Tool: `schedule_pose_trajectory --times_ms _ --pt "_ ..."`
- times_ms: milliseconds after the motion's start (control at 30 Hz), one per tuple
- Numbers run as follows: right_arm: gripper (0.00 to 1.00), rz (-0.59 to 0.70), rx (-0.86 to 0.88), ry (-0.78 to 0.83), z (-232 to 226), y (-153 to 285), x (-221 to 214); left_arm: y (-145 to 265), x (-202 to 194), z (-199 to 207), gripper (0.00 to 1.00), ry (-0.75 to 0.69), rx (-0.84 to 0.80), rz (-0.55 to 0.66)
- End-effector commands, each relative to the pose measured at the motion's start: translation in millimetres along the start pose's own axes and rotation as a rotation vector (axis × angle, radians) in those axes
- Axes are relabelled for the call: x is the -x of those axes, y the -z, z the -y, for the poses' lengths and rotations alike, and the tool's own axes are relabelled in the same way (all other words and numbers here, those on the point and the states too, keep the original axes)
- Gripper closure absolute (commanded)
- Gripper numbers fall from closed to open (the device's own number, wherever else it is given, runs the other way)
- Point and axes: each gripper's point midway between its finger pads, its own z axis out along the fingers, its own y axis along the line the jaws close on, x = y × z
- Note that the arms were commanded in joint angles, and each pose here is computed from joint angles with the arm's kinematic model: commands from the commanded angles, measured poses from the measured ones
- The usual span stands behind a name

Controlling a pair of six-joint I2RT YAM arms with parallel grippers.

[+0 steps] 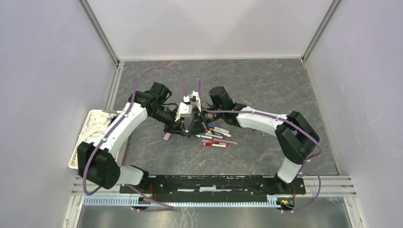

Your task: Open the pen caps

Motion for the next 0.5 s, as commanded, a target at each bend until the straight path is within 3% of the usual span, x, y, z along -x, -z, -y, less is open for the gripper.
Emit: schedule_pose_trajectory --times_ms 0,267,467 --pt "1.00 0.012 0.013 0.045 -6.7 0.8 13.2 3.4 0.9 6.0 0.98 -0.077 -0.009 -0.007" --pt "1.00 -0.087 -0.129 -0.041 15.3 29.6 -37.2 30.0 -21.8 -14.2 0.98 -0.141 0.096 -0.202" --pt "1.00 -0.083 -0.201 -0.077 19.0 54.7 -67.9 69.4 -25.2 -34.9 0.98 -0.135 0.151 -0.214"
